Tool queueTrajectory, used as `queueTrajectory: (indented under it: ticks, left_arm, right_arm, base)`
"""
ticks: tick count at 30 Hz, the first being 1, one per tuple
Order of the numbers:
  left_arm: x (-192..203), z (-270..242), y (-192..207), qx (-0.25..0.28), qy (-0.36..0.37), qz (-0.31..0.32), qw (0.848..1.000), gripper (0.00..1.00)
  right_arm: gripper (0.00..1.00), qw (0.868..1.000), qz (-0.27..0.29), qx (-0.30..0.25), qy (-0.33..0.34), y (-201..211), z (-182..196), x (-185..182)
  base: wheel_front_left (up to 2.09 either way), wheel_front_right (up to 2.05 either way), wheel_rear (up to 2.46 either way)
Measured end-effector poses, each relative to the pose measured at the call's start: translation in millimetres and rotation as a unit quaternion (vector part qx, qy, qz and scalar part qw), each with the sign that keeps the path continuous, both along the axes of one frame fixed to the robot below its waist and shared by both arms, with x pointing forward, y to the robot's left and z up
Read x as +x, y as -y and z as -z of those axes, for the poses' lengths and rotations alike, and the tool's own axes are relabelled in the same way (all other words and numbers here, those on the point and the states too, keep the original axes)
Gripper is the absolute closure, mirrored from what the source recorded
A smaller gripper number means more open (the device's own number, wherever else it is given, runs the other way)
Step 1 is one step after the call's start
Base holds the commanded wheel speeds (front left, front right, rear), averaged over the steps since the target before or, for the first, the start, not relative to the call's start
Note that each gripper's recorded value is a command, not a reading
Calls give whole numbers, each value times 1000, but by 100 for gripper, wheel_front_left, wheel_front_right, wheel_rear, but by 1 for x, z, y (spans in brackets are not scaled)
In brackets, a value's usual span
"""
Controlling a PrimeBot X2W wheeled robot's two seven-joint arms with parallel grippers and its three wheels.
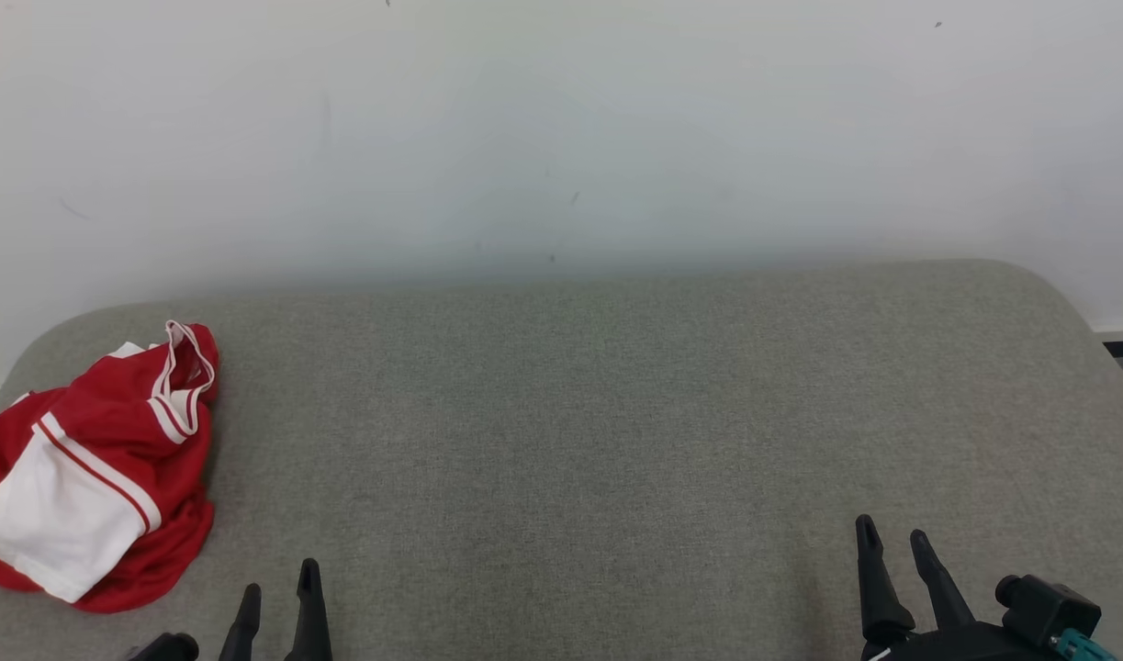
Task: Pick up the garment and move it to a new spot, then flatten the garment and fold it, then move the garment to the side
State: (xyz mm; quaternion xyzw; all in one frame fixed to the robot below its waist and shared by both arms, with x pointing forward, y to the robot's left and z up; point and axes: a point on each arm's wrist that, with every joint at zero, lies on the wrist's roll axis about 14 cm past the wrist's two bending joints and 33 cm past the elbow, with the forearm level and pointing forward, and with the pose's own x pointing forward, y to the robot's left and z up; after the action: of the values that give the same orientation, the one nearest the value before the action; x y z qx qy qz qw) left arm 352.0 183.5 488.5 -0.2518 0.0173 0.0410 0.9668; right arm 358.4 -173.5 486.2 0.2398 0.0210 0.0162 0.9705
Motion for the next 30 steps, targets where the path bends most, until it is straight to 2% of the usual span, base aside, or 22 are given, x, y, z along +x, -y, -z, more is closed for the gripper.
queueTrajectory:
  ticks: [12,30]
  left_arm:
    - [-6,-5,-9,59,12,-12,998,0]
    - [-4,-11,-16,161,26,-17,987,0]
  right_arm:
    - [0,998,-22,-57,9,-11,-1,0]
    - [0,989,-47,-140,16,-22,5,4]
  base:
    - [0,0,0]
    - [0,0,0]
